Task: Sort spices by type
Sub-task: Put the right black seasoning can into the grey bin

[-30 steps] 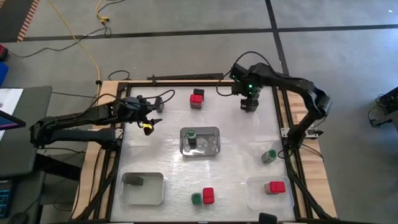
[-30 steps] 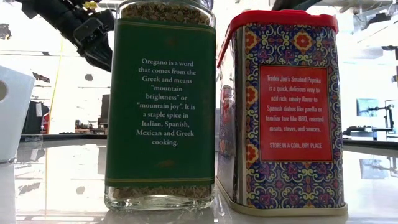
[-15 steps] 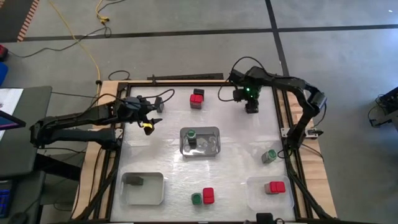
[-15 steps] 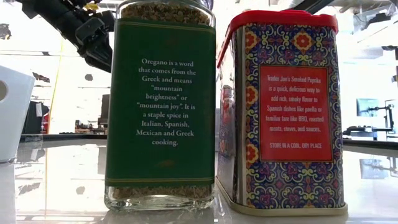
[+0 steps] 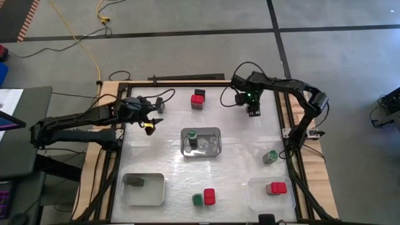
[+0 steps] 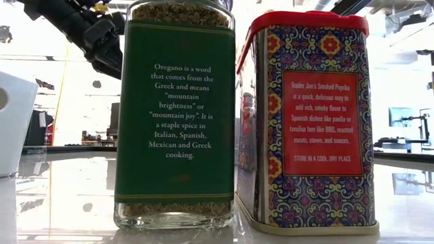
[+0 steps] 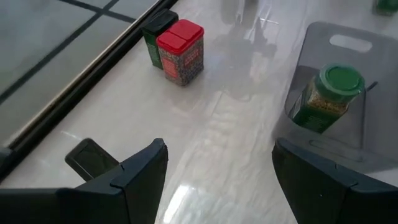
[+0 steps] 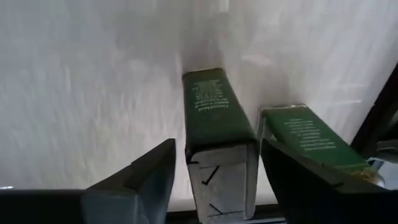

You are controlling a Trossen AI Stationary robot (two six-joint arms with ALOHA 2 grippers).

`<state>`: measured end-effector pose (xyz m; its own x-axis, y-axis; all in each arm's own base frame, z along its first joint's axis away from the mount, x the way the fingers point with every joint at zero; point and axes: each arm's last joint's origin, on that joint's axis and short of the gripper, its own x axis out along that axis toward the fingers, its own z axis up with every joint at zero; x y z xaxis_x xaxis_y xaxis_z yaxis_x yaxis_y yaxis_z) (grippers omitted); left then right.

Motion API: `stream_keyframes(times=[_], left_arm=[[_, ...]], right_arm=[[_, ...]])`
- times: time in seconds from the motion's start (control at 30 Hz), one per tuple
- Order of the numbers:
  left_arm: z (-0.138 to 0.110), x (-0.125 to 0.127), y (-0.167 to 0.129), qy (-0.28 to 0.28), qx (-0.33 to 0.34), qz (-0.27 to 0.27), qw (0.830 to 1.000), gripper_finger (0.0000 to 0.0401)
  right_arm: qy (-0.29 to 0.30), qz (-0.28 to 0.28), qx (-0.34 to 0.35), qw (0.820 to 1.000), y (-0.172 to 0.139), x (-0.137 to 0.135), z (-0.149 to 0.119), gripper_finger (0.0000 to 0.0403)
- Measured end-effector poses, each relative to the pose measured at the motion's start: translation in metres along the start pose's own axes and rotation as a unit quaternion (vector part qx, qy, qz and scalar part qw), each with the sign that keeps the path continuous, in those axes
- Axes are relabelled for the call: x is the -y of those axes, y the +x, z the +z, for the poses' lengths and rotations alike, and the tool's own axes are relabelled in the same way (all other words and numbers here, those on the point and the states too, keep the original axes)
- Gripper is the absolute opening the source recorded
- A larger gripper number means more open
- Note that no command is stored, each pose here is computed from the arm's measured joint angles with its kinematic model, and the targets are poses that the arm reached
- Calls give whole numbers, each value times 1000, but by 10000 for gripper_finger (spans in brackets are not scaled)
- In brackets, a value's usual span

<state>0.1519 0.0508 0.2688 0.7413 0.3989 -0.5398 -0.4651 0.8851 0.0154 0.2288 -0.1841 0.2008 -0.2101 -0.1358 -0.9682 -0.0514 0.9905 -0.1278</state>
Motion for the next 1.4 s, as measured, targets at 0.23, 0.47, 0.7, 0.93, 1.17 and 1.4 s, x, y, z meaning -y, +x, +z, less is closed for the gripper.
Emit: stream_keyframes(times=[0.23, 0.47, 0.7, 0.93, 1.17, 1.4], left_arm=[[0, 0, 0, -48, 0, 0, 999, 278], [0, 0, 0, -30, 0, 0, 1000, 278], [1, 0, 1, -31, 6, -1, 1000, 278], [3, 0, 1, -79, 12, -2, 997, 278], [6, 2, 2, -57, 23, -21, 998, 278], [20, 24, 13, -10, 54, -101, 993, 276]], right_arm=[[14, 10, -12, 1000, 0, -2, -2, 147], [62, 9, -21, 998, -28, -15, 8, 147], [106, 6, 40, 994, -99, -35, 26, 147], [132, 5, 183, 974, -179, -67, 39, 147], [125, 12, 250, 960, -213, -99, 69, 147], [93, 32, 258, 961, -210, -125, 117, 147]])
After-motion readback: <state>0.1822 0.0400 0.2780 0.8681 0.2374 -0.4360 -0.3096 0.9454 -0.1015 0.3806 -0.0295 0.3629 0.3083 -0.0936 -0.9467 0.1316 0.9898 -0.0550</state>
